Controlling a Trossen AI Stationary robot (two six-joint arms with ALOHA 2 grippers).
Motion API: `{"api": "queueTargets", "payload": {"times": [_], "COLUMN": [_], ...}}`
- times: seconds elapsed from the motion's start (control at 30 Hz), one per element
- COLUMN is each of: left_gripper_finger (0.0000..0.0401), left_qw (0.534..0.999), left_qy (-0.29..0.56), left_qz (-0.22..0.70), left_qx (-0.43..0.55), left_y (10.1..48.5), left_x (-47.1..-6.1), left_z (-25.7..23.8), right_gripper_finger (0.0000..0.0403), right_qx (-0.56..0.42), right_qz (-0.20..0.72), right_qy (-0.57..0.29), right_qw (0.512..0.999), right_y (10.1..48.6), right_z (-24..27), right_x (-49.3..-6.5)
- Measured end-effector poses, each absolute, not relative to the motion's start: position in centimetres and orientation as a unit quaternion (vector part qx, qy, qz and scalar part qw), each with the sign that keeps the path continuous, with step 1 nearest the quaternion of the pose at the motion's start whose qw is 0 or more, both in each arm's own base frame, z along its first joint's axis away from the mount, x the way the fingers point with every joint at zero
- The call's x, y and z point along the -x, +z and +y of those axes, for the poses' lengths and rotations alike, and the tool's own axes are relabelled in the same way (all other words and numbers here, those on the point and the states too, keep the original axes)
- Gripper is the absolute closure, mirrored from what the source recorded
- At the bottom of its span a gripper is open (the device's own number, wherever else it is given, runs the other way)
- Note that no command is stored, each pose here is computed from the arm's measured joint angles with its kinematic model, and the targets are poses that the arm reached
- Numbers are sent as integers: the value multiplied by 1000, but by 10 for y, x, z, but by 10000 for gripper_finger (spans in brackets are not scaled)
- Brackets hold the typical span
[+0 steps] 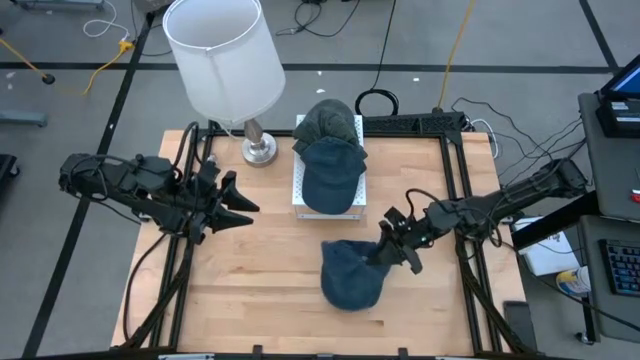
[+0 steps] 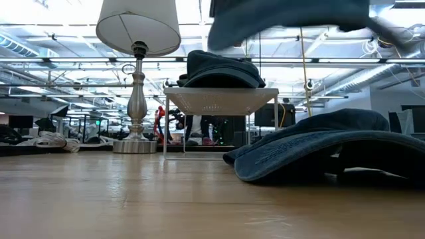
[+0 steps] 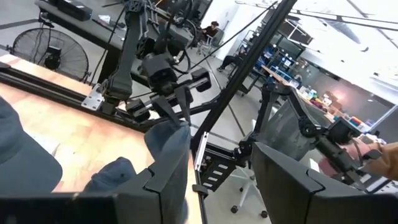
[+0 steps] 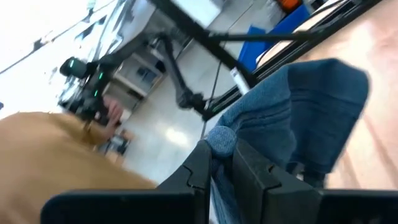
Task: Pick & Place hat
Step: Stack the blue cap on top of the other blue cap on the shelf
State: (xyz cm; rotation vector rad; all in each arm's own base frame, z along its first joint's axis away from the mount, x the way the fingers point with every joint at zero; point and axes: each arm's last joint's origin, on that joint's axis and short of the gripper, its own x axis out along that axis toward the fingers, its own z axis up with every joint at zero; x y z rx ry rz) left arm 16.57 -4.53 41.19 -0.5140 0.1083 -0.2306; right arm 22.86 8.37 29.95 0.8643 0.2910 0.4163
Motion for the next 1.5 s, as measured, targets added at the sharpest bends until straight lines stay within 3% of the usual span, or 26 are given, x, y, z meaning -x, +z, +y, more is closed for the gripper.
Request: {"api": "queueTargets", "payload": {"times": [0.4, 0.7, 0.97, 1.33, 1.5], "left_gripper_finger": [217, 217, 217, 217, 217], "left_qw": [961, 978, 972, 967, 963], "left_qy": [-118, -69, -96, -104, -117], "left_qz": [111, 177, 211, 227, 232], "left_qx": [225, 83, 24, 56, 74], "left_y": [398, 426, 437, 435, 434], "left_x": [-203, -224, -232, -228, -230], "left_z": [-58, -87, -111, -119, -121], "right_gripper_finger": [373, 373, 373, 373, 373], "right_qx": [-385, -341, -314, -251, -226], "right_qz": [146, 169, 132, 16, -8], "right_qy": [190, 228, 291, 314, 308], "right_qw": [891, 896, 894, 916, 924], "right_y": [331, 371, 411, 474, 485], "right_z": [90, 105, 115, 112, 108], "right_x": [-255, -294, -317, -307, -304]}}
